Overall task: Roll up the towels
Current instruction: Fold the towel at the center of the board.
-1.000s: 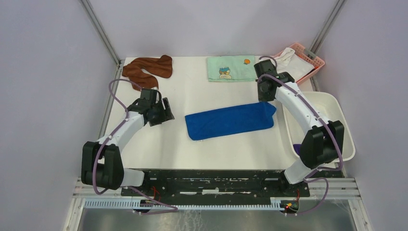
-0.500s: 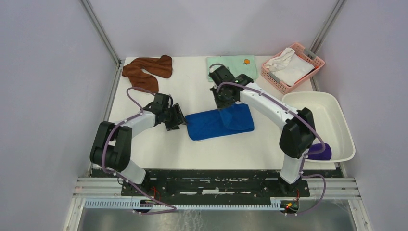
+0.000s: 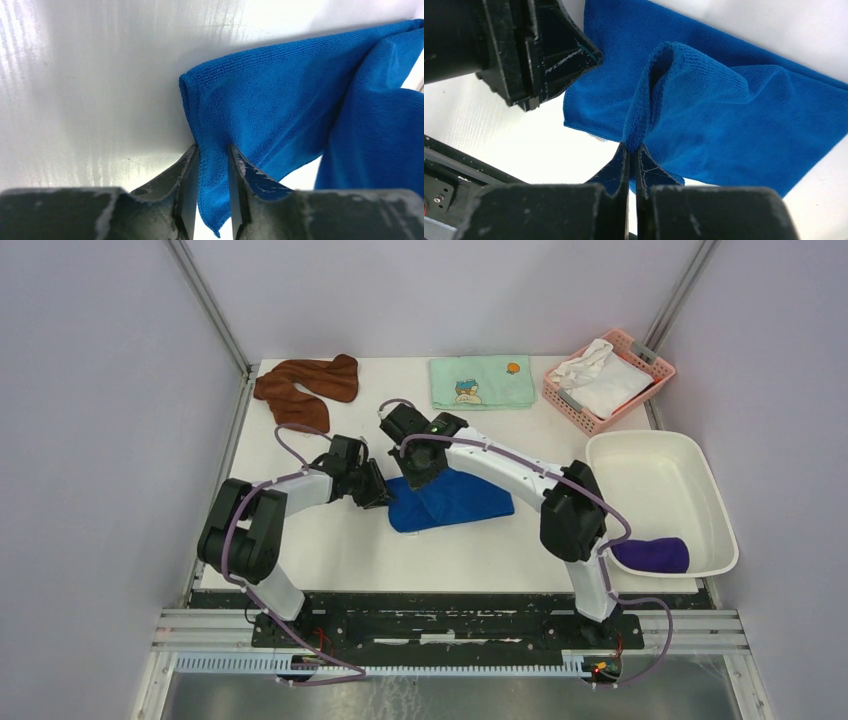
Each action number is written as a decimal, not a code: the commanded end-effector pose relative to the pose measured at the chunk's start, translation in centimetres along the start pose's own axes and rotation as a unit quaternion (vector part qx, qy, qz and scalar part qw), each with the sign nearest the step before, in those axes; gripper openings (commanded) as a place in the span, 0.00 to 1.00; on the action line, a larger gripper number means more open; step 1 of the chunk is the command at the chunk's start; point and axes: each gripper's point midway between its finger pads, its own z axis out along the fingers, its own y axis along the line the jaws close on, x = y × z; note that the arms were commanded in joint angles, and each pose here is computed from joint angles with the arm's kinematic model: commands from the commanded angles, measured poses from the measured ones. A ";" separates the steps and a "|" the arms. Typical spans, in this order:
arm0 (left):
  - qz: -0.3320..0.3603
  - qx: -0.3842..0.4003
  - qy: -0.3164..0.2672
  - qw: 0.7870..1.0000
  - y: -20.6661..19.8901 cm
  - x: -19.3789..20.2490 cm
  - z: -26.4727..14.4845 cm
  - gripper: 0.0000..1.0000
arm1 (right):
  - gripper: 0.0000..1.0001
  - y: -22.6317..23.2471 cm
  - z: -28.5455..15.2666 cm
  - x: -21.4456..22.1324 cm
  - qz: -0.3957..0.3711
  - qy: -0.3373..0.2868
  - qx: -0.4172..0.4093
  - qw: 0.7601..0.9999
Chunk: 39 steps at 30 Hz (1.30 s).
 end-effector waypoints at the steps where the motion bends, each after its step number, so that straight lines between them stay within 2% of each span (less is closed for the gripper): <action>1: -0.010 -0.014 0.014 1.000 0.7 1.2 0.8 0.32 | 0.06 0.7 1.2 -1.1 0.020 -0.011 -0.001 1.000; 8: -0.009 -0.023 0.013 1.000 1.1 1.5 0.9 0.30 | 0.15 1.6 4.0 -0.2 0.033 0.006 -0.013 0.999; 13: -0.011 -0.038 0.003 0.999 1.6 1.5 0.2 0.31 | 0.35 2.8 3.5 -0.8 0.047 -0.007 -0.048 0.998; 17: -0.014 -0.068 -0.026 0.997 2.7 1.0 -1.0 0.35 | 0.48 3.4 0.5 -2.3 0.052 -0.041 -0.092 0.994; 20: -0.020 -0.095 -0.047 0.994 3.7 0.6 -2.3 0.40 | 0.50 1.6 -1.7 -2.7 0.071 -0.067 -0.101 0.990; 23: -0.014 -0.105 -0.083 0.991 3.5 -0.5 -4.3 0.47 | 0.51 -2.0 -2.3 -1.8 0.104 -0.085 -0.093 0.987; 28: 0.005 -0.084 -0.122 0.989 1.1 -2.0 -7.2 0.57 | 0.52 -9.0 -2.2 1.0 0.181 -0.093 -0.078 0.976; 33: 0.024 -0.032 -0.107 0.993 -3.3 -1.0 -7.2 0.61 | 0.52 -13.0 -1.6 3.9 0.228 -0.101 -0.071 0.966; 39: 0.020 -0.022 -0.078 0.997 -4.2 0.5 -4.8 0.60 | 0.52 -14.8 -0.9 5.9 0.256 -0.103 -0.075 0.958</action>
